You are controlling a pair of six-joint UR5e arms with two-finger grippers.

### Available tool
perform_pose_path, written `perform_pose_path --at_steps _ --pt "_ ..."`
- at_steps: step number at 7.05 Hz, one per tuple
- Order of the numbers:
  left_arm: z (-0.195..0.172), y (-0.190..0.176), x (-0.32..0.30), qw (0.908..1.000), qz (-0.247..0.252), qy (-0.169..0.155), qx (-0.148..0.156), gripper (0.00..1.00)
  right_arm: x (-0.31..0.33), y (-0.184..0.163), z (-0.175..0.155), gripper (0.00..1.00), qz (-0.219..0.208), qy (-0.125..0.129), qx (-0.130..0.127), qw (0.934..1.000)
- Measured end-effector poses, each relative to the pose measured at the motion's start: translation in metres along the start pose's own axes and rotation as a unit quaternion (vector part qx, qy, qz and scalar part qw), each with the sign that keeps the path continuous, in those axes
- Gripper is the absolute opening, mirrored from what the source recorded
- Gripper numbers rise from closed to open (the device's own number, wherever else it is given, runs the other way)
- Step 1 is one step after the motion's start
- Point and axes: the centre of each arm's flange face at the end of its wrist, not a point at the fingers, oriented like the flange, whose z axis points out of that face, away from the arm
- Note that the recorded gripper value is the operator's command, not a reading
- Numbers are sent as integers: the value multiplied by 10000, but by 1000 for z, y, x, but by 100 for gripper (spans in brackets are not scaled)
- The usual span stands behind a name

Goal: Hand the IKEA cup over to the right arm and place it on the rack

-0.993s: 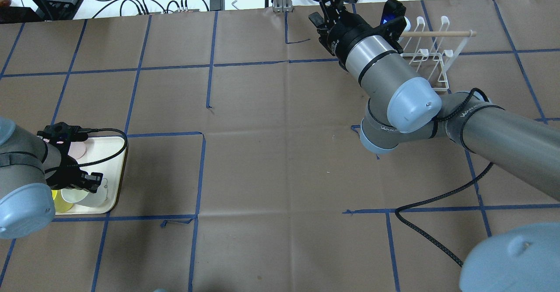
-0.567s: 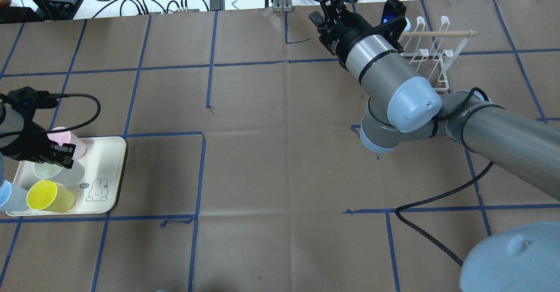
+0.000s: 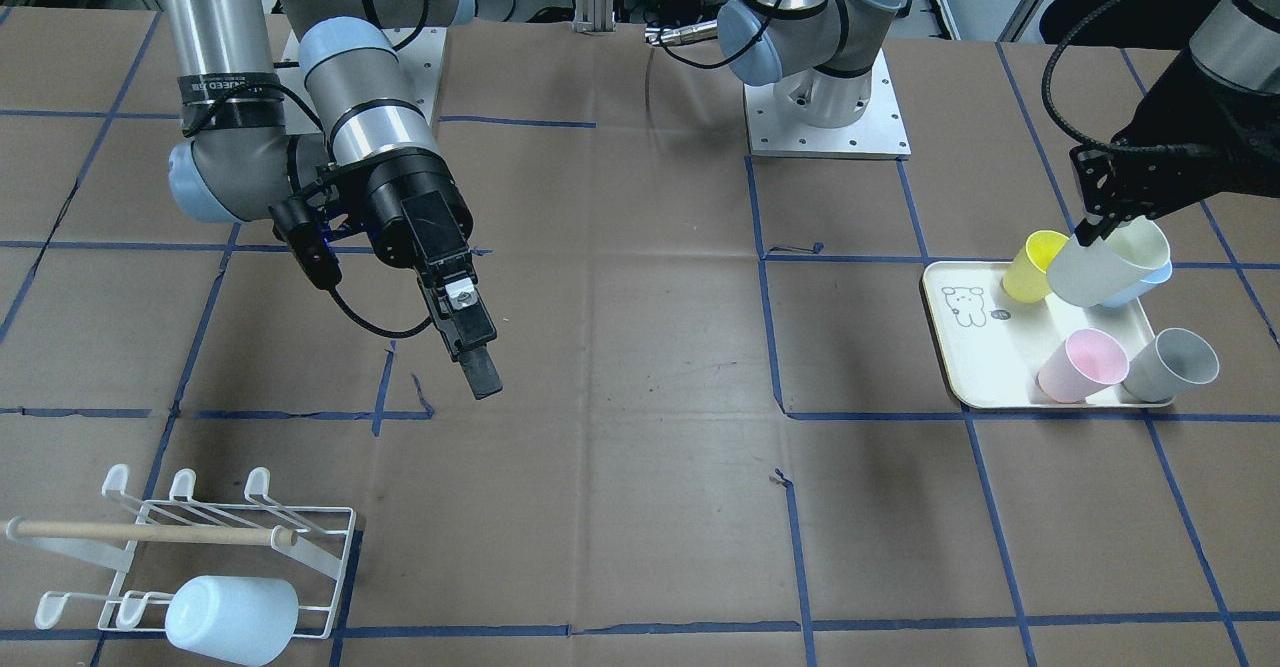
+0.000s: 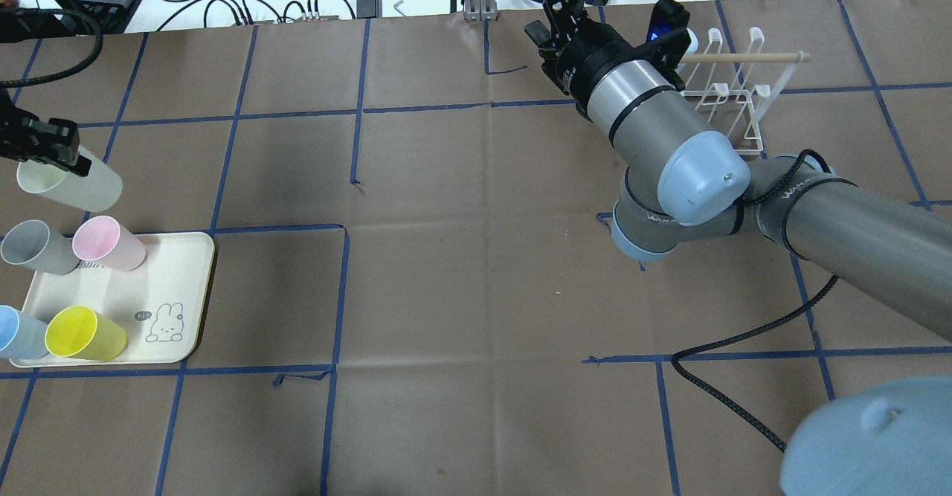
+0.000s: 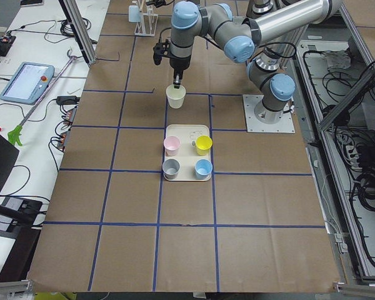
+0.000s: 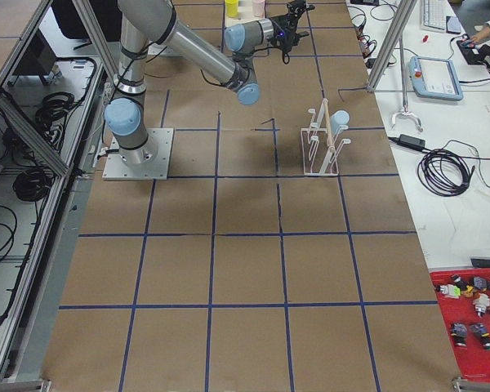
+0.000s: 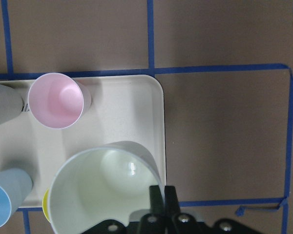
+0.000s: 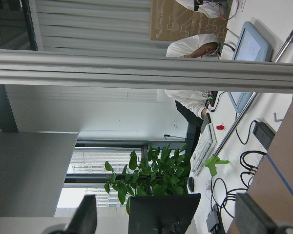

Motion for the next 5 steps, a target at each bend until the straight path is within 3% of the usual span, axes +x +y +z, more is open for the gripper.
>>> perform_pose_path --at_steps 2,4,5 --pt "-11 -27 16 9913 267 691 1085 0 1 0 0 100 2 6 -1 10000" --pt "-4 -53 26 9632 624 1367 2228 0 1 0 0 100 2 11 -1 10000" --pt "7 -64 31 9449 861 1640 2698 0 2 0 -1 100 2 21 -2 10000"
